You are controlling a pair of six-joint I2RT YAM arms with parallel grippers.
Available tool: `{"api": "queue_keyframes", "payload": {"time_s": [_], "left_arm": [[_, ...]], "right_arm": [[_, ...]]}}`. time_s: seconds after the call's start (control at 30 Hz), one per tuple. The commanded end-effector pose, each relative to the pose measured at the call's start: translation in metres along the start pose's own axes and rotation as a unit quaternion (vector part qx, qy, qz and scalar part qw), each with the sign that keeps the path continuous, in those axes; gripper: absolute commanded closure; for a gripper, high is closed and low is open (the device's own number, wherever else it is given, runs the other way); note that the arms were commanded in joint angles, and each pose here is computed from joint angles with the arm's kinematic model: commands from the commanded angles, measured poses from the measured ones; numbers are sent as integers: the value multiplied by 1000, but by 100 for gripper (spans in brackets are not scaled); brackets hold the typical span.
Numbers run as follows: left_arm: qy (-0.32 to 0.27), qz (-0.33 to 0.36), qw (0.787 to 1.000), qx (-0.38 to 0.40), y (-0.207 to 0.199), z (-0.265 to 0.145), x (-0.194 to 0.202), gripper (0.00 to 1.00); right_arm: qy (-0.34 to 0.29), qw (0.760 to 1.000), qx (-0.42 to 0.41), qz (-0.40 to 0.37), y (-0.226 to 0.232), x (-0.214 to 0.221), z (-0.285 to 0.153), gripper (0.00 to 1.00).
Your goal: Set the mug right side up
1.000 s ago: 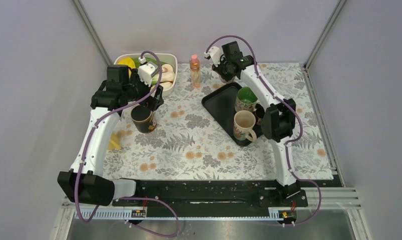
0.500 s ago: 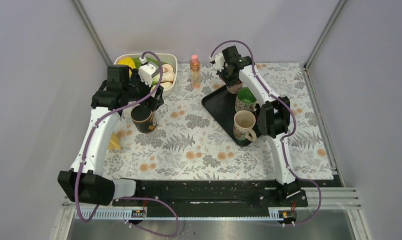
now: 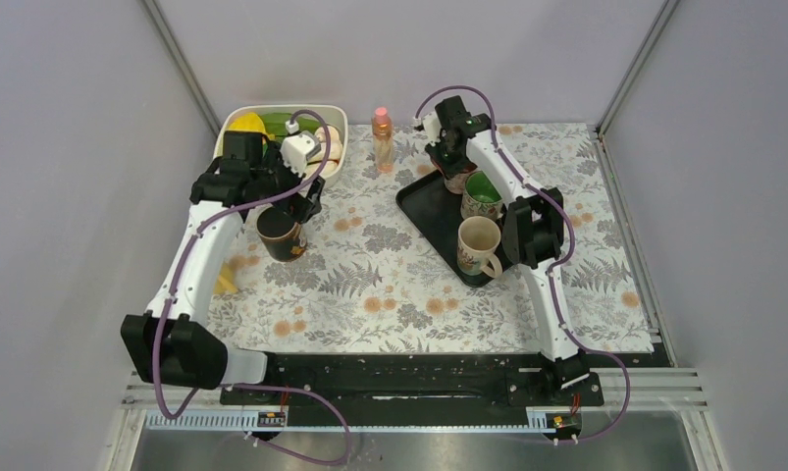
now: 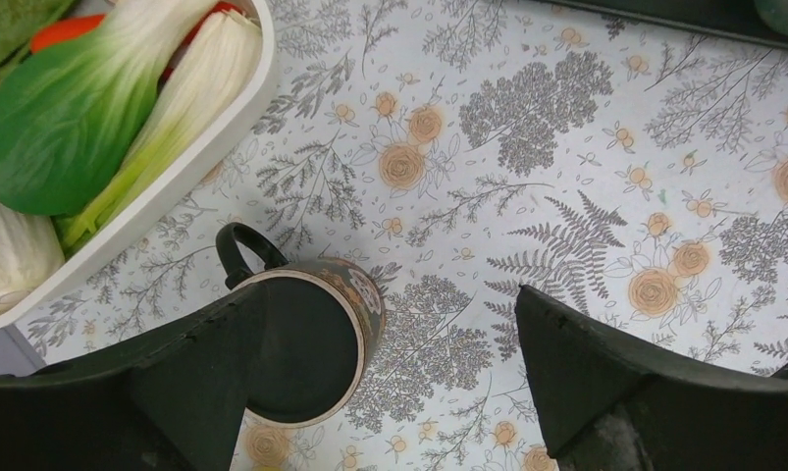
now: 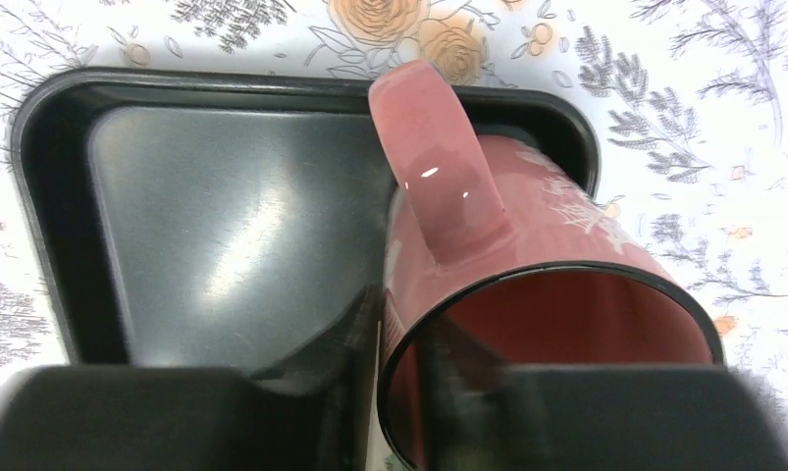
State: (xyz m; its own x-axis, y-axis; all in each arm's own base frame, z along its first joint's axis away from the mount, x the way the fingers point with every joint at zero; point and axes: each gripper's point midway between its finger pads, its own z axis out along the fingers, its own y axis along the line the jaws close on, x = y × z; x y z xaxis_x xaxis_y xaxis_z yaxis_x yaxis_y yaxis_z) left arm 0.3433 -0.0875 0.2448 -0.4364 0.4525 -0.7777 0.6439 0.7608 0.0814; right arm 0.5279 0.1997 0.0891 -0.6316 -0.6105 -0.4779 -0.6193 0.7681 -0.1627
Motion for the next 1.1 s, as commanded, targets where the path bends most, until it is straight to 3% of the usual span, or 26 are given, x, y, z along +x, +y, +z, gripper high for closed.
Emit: {"api": "queue_keyframes", "payload": {"time_s": [0.0, 0.33, 0.43, 0.57, 0.83, 0.93, 1.07], "left_arm": [[38, 20, 999, -7, 14, 15, 13, 1], [176, 103, 979, -15, 39, 65, 28, 1], [204, 66, 975, -51, 54, 73, 25, 1], [184, -20, 981, -64, 80, 91, 27, 1], [252, -105, 960, -63, 105, 107, 86, 3], [279, -133, 951, -18, 86, 113, 107, 13], [294, -127, 945, 70, 33, 112, 121, 23]], "right_arm": [[-37, 998, 43, 9, -24, -23, -16, 59], [-99, 994, 45, 2, -27, -53, -75, 1], [-127, 990, 50, 19, -27, -61, -103, 1], [-164, 983, 65, 41, -27, -64, -130, 1], [-204, 975, 85, 34, -15, -47, -156, 1], [-213, 973, 85, 31, -11, -40, -161, 0], [-221, 971, 87, 29, -8, -35, -167, 1]]}}
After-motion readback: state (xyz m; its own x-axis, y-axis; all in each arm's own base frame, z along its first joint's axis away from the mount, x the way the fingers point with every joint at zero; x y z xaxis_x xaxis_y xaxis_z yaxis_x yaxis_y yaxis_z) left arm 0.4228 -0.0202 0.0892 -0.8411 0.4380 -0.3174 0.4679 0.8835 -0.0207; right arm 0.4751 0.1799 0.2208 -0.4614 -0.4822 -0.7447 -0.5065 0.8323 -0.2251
